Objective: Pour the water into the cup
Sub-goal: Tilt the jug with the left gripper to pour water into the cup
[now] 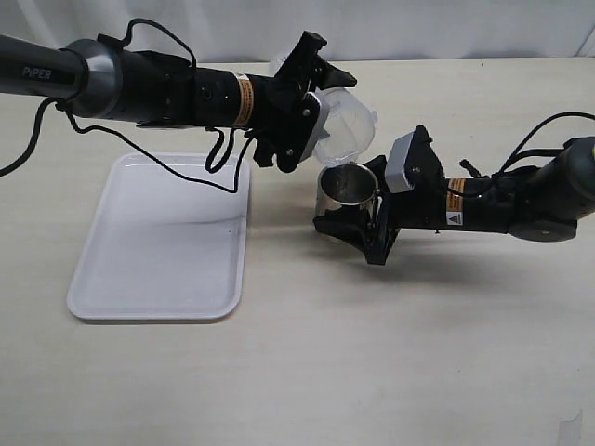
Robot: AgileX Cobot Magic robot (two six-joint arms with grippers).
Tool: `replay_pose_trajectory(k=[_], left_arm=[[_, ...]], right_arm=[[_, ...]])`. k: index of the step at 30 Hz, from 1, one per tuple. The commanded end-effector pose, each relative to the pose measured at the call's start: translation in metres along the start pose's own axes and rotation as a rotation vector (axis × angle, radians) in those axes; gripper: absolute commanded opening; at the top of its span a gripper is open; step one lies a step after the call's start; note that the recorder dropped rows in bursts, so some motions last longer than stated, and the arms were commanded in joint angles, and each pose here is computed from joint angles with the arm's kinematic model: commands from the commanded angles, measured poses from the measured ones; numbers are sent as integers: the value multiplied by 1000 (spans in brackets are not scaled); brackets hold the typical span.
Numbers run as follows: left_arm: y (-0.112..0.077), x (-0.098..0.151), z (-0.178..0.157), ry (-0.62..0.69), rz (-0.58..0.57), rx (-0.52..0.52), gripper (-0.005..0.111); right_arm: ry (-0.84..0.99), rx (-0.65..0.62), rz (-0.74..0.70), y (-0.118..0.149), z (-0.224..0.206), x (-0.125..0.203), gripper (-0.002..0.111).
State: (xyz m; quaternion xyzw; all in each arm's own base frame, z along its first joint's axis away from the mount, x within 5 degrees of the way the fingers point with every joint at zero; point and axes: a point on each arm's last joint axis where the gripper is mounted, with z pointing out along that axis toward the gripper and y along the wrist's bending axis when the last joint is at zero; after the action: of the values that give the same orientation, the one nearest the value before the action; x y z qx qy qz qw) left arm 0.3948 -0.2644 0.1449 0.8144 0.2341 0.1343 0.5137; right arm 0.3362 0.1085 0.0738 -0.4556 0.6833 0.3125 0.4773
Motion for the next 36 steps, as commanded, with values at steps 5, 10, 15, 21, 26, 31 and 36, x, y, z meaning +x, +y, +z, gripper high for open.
replay_pose_trajectory(k=[5, 10, 15, 21, 26, 31, 36], left_arm=[[12, -2, -3, -13, 80, -42, 0], [13, -6, -2, -22, 173, -45, 0], [14, -11, 0, -30, 223, -46, 0], [14, -11, 0, -29, 262, -47, 0], [14, -11, 0, -30, 285, -48, 0], [14, -11, 0, -30, 287, -48, 0], [14, -11, 0, -30, 287, -48, 0]], right_arm=[[-36, 0, -3, -1, -1, -5, 4], [-33, 1, -3, -2, -1, -5, 4], [-30, 2, -5, -2, -1, -5, 4], [-30, 2, -5, -2, -1, -5, 4], [-30, 2, -5, -2, -1, -5, 4], [-30, 2, -5, -2, -1, -5, 4], [-30, 2, -5, -2, -1, -5, 4]])
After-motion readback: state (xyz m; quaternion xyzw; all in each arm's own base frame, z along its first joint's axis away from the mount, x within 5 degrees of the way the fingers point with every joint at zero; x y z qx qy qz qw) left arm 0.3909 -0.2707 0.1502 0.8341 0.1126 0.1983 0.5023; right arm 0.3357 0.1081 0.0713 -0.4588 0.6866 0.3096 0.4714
